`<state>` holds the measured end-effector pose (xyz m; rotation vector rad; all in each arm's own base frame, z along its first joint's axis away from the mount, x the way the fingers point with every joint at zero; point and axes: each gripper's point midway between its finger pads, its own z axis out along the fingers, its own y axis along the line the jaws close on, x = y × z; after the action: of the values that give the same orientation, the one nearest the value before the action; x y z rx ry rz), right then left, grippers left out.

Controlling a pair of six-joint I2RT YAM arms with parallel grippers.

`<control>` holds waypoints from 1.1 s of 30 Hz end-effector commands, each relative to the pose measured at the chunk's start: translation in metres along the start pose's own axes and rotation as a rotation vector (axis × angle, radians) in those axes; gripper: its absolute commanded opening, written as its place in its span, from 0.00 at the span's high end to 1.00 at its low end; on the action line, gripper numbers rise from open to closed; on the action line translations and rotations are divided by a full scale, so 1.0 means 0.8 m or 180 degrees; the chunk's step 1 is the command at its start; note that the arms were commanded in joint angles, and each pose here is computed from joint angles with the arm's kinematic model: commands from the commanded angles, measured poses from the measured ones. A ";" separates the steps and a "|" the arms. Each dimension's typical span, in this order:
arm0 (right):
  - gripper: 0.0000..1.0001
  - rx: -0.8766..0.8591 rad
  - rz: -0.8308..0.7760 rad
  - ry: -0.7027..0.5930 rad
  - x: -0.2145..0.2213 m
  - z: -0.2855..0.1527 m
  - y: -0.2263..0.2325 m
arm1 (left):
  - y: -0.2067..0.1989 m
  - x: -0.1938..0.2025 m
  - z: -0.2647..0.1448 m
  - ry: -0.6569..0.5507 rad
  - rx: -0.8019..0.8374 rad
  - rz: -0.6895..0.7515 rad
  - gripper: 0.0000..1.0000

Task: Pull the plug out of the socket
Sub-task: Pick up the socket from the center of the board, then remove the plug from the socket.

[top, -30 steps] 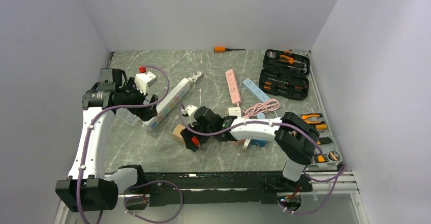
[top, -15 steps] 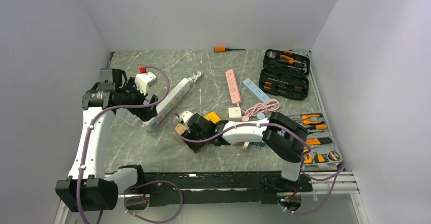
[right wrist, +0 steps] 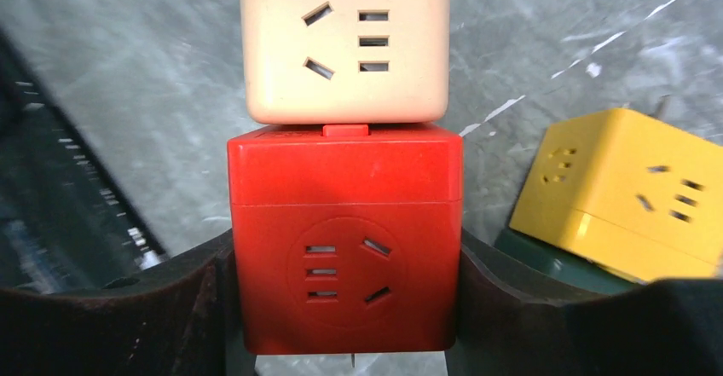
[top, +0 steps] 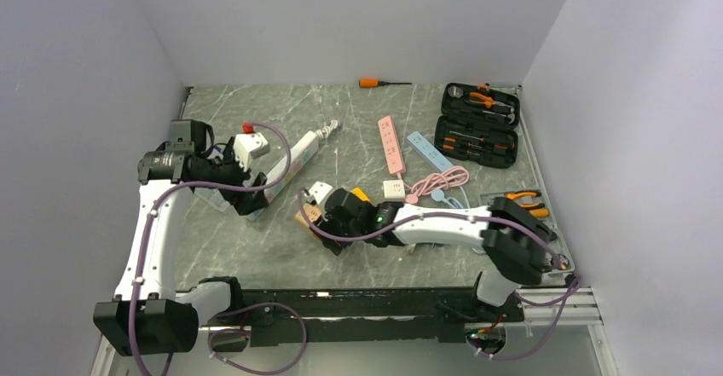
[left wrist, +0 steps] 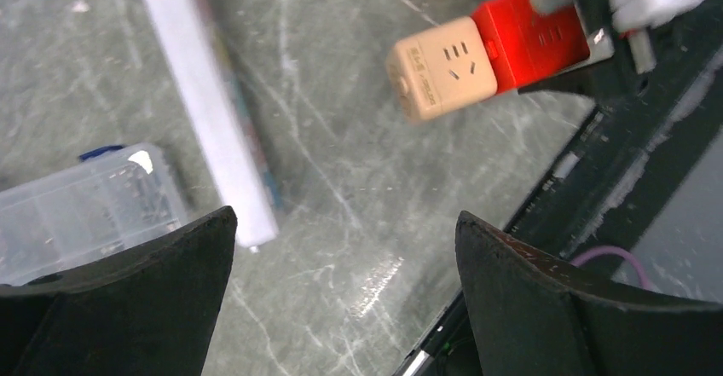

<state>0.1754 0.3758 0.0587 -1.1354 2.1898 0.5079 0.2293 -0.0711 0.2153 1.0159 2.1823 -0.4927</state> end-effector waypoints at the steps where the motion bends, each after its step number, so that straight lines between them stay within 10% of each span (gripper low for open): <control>1: 1.00 -0.0175 0.0006 -0.0666 -0.074 -0.068 0.017 | -0.055 -0.003 0.002 -0.0264 0.0746 0.0301 0.01; 20: 1.00 -0.0551 -0.0399 -0.1230 -0.140 -0.165 0.070 | -0.174 -0.016 -0.041 -0.1166 0.1413 0.1815 0.01; 33: 1.00 -0.0756 -0.0737 -0.1271 -0.165 -0.188 0.110 | -0.156 -0.049 -0.036 -0.1329 0.1176 0.1776 0.01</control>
<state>0.1135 0.3958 0.2121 -1.2883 1.8157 0.7561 0.1333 -0.1466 0.2571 1.5284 1.4353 -0.7521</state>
